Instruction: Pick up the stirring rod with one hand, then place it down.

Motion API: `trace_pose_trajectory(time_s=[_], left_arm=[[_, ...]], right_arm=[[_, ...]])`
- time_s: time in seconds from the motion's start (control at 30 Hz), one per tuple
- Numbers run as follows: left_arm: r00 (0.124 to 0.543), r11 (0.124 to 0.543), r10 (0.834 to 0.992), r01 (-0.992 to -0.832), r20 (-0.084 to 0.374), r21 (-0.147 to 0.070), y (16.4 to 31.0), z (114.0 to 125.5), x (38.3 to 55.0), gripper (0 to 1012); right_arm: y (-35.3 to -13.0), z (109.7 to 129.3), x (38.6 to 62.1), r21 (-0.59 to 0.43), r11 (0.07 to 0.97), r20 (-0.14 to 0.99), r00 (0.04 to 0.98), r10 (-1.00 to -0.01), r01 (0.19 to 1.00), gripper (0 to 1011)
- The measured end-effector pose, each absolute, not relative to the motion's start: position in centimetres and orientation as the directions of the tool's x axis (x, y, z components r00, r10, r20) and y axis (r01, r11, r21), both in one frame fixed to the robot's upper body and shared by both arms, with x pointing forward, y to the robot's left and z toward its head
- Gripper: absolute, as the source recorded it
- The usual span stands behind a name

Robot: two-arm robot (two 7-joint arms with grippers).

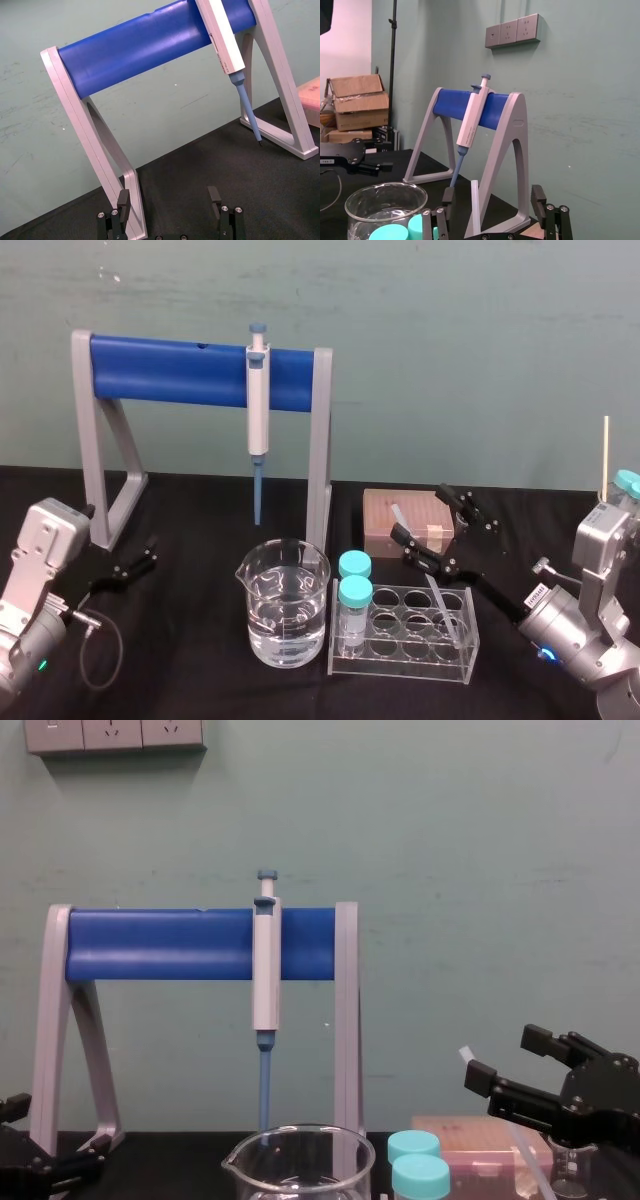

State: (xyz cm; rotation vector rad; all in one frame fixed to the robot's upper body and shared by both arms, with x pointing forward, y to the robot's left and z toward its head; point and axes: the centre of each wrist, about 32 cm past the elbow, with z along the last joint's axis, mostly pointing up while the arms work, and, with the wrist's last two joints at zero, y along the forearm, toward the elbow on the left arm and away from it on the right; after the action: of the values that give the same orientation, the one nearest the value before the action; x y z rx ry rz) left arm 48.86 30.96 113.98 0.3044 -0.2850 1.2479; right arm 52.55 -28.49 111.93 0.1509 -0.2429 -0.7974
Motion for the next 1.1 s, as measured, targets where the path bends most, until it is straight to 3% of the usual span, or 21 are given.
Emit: trace_pose_trajectory(time_s=[0.1,0.43,0.73,0.93,1.1], left_arm=[[0.292,0.287,0.880,-0.955,0.374,0.070,31.0,114.0,48.9,1000],[0.292,0.287,0.880,-0.955,0.374,0.070,31.0,114.0,48.9,1000],[0.292,0.287,0.880,-0.955,0.374,0.070,31.0,114.0,48.9,1000],[0.292,0.287,0.880,-0.955,0.374,0.070,31.0,114.0,48.9,1000],[0.292,0.287,0.880,-0.955,0.374,0.070,31.0,114.0,48.9,1000]], right_arm=[[-28.5,111.9,52.5,0.225,0.690,0.158,0.673,-0.723,0.688,1000],[-28.2,112.6,52.2,0.263,0.671,0.202,0.640,-0.741,0.694,1000],[-28.6,114.7,50.6,0.367,0.486,0.195,0.446,-0.874,0.793,1002],[-29.7,115.0,49.7,0.317,0.389,0.139,0.363,-0.921,0.865,1000],[-30.8,114.4,48.7,0.204,0.332,0.091,0.320,-0.943,0.921,1000]])
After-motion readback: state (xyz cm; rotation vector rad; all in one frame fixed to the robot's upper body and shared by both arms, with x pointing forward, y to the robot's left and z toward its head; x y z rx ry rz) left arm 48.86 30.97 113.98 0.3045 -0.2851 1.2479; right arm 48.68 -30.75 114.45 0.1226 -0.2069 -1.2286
